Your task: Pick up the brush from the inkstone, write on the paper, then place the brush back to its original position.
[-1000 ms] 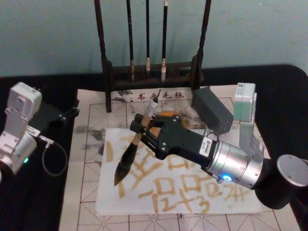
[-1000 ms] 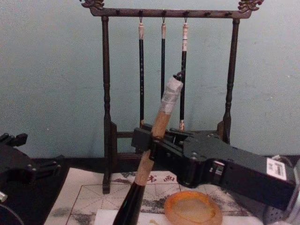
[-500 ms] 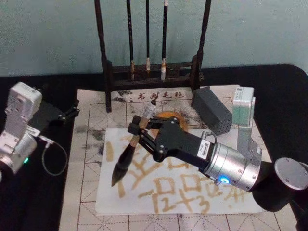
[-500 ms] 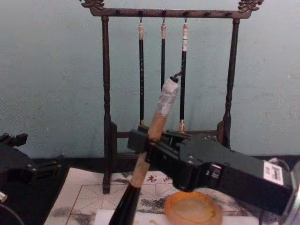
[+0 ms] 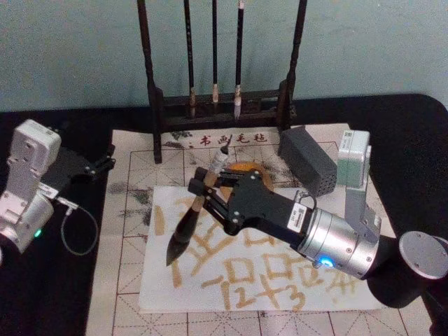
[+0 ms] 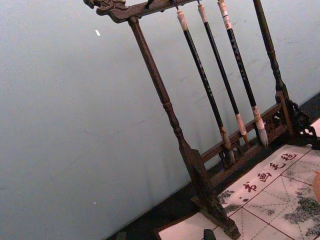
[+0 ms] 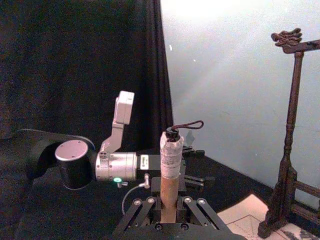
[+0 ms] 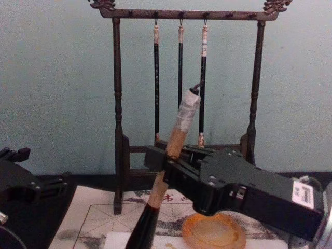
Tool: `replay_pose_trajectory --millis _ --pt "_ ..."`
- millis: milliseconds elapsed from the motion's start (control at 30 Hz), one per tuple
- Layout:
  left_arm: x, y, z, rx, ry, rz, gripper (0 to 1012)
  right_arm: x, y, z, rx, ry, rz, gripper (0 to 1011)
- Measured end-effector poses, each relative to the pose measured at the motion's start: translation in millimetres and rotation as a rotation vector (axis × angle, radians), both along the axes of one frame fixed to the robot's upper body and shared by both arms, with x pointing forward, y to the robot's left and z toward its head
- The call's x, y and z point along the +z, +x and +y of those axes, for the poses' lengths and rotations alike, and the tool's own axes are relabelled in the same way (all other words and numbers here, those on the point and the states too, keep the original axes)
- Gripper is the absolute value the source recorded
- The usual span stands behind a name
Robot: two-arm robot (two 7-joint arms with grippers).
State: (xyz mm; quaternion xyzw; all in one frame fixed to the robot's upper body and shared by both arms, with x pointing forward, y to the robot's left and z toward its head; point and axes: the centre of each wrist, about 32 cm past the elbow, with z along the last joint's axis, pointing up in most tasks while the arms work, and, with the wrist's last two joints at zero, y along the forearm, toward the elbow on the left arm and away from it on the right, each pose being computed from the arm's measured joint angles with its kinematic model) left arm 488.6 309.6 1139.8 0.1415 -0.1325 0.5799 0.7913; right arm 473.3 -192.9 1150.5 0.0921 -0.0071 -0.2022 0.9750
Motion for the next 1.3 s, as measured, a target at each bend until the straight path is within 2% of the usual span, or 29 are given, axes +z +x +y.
replay_pose_trajectory --millis 367,933,1300 --pt "0.0 0.0 0.0 0.000 0.000 0.000 1001 -2.6 -3.3 -1.5 0.017 -0.004 -0.015 179" --pt "0.0 0.0 0.0 0.000 0.000 0.000 1001 -7.0 -6.6 5.2 0.038 -0.002 -0.019 179" --pt "0.0 0.0 0.0 0.000 0.000 0.000 1001 -12.8 -6.8 9.4 0.025 -0.007 -0.024 179"
